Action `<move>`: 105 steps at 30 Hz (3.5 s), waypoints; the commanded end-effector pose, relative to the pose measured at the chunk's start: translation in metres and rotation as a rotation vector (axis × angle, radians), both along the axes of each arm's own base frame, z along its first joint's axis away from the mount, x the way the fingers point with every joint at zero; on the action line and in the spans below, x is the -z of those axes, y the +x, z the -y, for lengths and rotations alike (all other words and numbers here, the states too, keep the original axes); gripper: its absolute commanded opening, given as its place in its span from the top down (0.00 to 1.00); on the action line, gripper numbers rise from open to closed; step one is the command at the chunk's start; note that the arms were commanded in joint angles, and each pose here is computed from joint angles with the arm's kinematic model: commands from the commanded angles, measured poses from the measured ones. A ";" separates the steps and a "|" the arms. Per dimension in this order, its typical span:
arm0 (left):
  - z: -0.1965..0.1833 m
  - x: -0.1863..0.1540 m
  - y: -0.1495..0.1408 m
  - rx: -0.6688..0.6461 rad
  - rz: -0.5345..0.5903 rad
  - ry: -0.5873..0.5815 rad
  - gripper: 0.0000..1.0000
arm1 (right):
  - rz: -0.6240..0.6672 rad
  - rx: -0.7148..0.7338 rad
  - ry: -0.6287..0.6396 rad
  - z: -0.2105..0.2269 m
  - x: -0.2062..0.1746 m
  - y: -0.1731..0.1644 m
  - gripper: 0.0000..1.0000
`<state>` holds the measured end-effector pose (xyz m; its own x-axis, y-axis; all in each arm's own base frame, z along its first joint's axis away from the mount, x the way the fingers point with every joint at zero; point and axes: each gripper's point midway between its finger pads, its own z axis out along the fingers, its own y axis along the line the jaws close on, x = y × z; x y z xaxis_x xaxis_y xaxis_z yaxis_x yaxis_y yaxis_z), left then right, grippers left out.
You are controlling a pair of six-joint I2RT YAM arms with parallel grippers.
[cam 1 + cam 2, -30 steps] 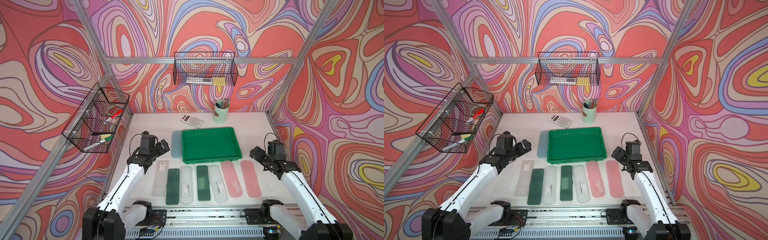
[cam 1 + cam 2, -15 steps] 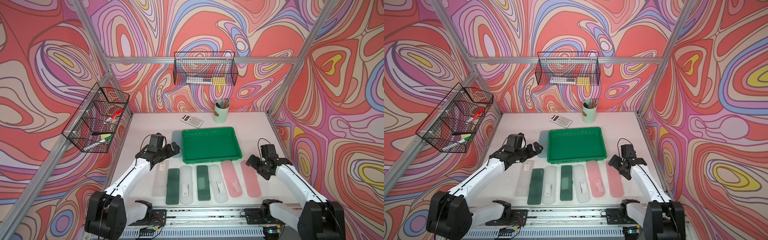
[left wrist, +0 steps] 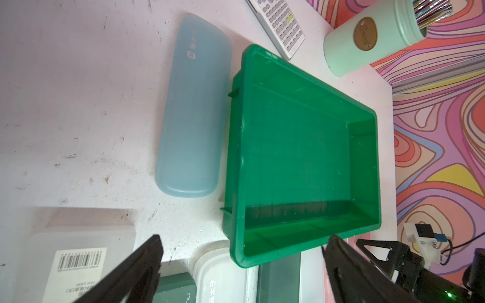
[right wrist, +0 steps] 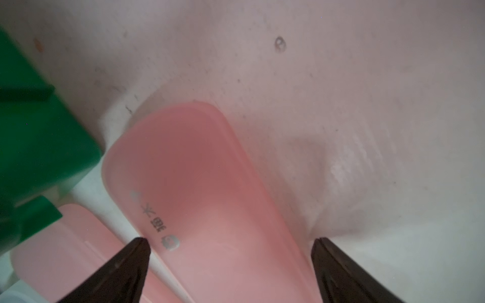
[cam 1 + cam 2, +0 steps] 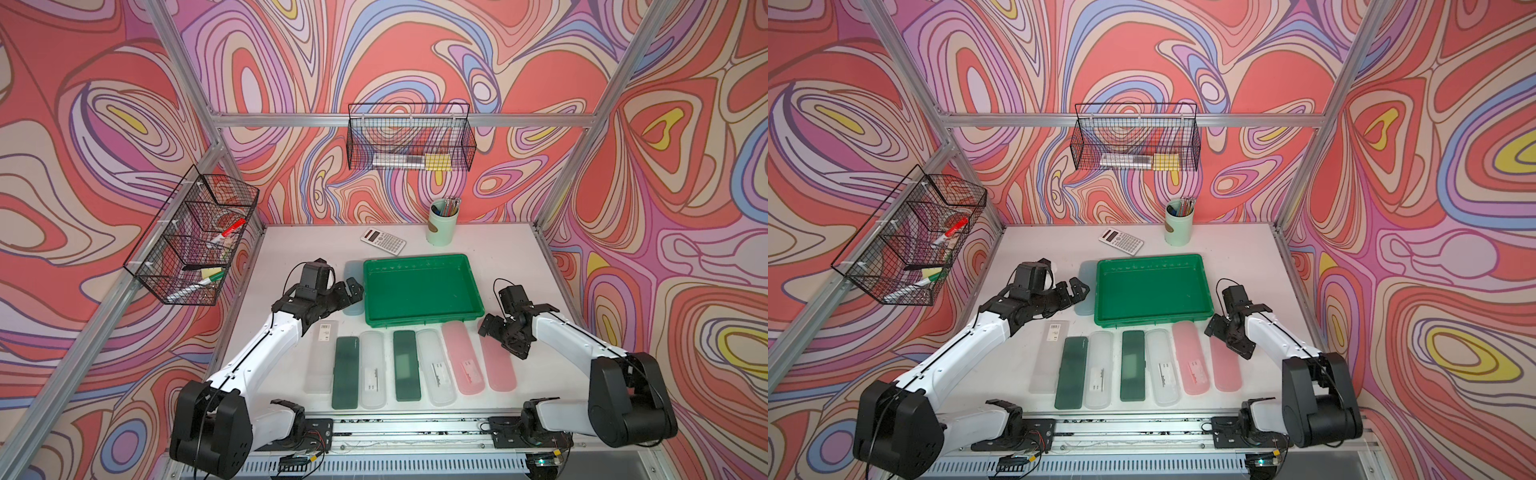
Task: Put the pencil case into the storage box
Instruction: Pick up the pencil case from the center of the board.
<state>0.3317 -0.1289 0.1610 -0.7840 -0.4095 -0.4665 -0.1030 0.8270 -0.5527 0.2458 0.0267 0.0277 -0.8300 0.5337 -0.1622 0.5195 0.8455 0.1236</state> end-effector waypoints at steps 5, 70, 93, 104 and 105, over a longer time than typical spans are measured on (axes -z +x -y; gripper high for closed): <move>0.009 -0.025 0.003 0.039 0.026 -0.012 0.01 | -0.043 0.062 -0.131 0.022 0.009 0.002 0.02; 0.046 -0.025 0.009 0.171 0.003 -0.052 0.01 | 0.012 0.031 -0.169 0.031 -0.018 0.011 0.03; 0.051 -0.035 0.003 0.184 0.013 -0.092 0.01 | -0.076 -0.003 -0.118 0.005 0.008 -0.012 0.03; 0.054 -0.037 0.001 0.198 0.018 -0.101 0.01 | -0.086 -0.024 -0.124 -0.001 0.016 -0.009 0.14; 0.053 -0.037 0.001 0.198 0.017 -0.100 0.01 | -0.087 -0.027 -0.130 -0.001 0.016 -0.009 0.16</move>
<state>0.3346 -0.1792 0.1846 -0.8530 -0.3011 -0.4264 0.0361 0.7809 -0.6236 0.2363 0.0293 0.0156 -0.8531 0.4997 -0.1503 0.5053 0.8629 0.0006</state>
